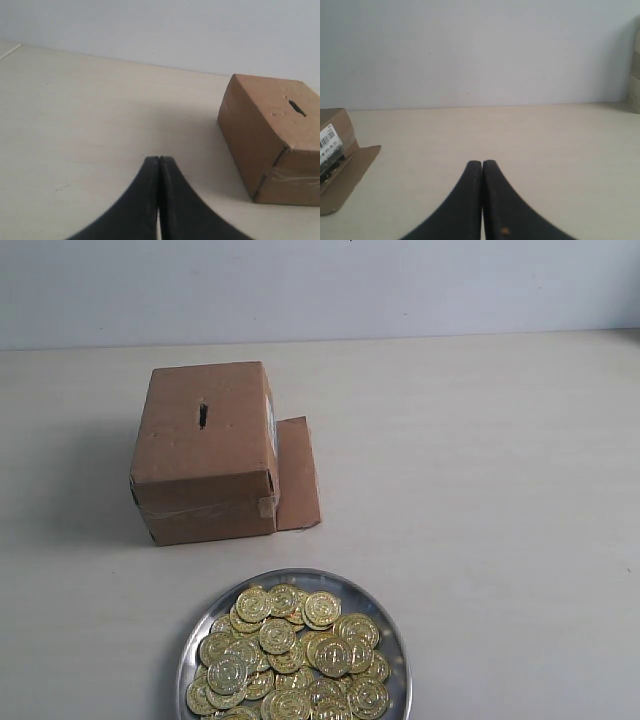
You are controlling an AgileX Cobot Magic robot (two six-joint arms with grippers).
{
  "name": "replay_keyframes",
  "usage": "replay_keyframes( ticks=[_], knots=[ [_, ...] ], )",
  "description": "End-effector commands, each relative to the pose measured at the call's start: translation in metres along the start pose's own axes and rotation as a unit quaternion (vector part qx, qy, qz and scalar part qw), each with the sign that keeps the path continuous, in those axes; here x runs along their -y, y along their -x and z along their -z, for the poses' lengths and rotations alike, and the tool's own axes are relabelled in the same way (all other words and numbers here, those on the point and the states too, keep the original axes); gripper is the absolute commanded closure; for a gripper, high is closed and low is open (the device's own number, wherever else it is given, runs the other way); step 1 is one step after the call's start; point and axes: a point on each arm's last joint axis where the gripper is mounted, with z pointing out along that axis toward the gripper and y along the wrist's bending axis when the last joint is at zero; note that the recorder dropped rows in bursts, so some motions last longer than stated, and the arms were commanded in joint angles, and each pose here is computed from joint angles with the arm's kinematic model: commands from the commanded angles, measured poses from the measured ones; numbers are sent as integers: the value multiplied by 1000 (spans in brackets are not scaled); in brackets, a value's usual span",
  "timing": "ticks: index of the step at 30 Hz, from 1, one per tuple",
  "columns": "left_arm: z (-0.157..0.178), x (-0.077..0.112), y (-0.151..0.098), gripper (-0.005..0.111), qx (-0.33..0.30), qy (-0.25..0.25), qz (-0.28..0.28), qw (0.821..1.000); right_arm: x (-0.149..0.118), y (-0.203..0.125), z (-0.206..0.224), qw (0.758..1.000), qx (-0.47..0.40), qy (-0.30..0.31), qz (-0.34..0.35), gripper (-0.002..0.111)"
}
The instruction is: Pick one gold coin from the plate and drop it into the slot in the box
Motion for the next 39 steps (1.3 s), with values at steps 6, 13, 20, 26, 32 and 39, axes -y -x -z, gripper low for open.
replay_keyframes(
  ticks=[6, 13, 20, 26, 32, 39],
  knots=[
    [0, 0, -1, 107, -6, 2, -59, 998, 1, -5, 0, 999, -22, -2, 28, 108],
    [0, -1, -2, 107, -8, 2, -89, 996, 1, -6, 0, 998, -25, -1, 54, 108],
    [0, -1, -2, 107, -8, 2, -89, 996, 1, -6, 0, 999, -25, -1, 46, 108],
    [0, -1, -1, 107, -6, 2, -89, 996, 1, -6, 0, 999, -25, -1, 46, 108],
    [0, -1, -2, 107, -8, 2, -89, 996, 0, -6, 0, 999, -25, 0, 42, 108],
    [0, -1, -2, 107, -8, 2, -89, 996, 0, -6, 0, 999, -25, 0, 43, 108]
  ],
)
